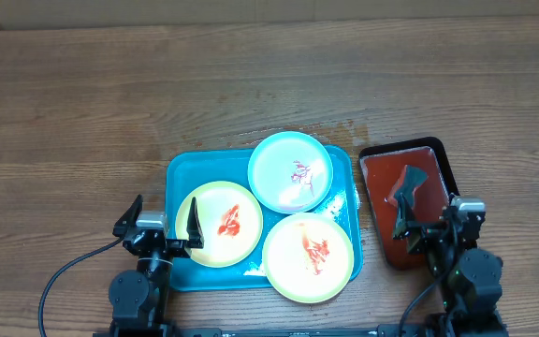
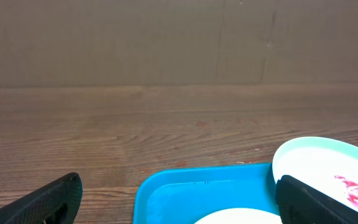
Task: Clean dirty plates on tray and stack at the side
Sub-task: 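Reach the right gripper to the sponge in the black tray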
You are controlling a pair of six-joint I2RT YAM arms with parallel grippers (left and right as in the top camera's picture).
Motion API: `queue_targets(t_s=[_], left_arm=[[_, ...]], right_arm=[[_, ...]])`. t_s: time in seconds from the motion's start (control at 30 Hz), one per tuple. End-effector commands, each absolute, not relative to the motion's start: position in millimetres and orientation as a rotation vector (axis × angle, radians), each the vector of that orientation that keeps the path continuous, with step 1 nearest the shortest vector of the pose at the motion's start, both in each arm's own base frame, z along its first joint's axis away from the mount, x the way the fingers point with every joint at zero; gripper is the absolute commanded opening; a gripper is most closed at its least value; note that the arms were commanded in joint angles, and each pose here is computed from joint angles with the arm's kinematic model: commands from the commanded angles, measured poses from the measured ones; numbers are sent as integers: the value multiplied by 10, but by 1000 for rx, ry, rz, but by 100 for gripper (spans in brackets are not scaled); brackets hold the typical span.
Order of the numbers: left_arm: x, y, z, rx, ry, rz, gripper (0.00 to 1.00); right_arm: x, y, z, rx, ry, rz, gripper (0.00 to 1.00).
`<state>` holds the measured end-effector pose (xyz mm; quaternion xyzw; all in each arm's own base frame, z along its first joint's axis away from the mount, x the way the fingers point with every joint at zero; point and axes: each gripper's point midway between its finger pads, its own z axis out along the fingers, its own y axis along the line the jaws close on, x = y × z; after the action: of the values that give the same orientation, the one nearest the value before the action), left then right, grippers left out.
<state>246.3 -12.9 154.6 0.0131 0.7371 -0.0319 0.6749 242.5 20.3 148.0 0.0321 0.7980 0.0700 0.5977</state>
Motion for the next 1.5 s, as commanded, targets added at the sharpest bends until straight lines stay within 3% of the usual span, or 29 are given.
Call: queue_targets(t_s=[0.0, 0.73, 1.47], left_arm=[[2466, -114, 1520, 35, 1665, -60, 100], [2466, -114, 1520, 35, 1665, -60, 100], [2466, -114, 1520, 35, 1665, -60, 99]], right_arm=[[2476, 180, 1724, 82, 1842, 149, 100], [2947, 614, 1611, 104, 2559, 377, 100], [2411, 676, 1347, 179, 2865, 447, 100]])
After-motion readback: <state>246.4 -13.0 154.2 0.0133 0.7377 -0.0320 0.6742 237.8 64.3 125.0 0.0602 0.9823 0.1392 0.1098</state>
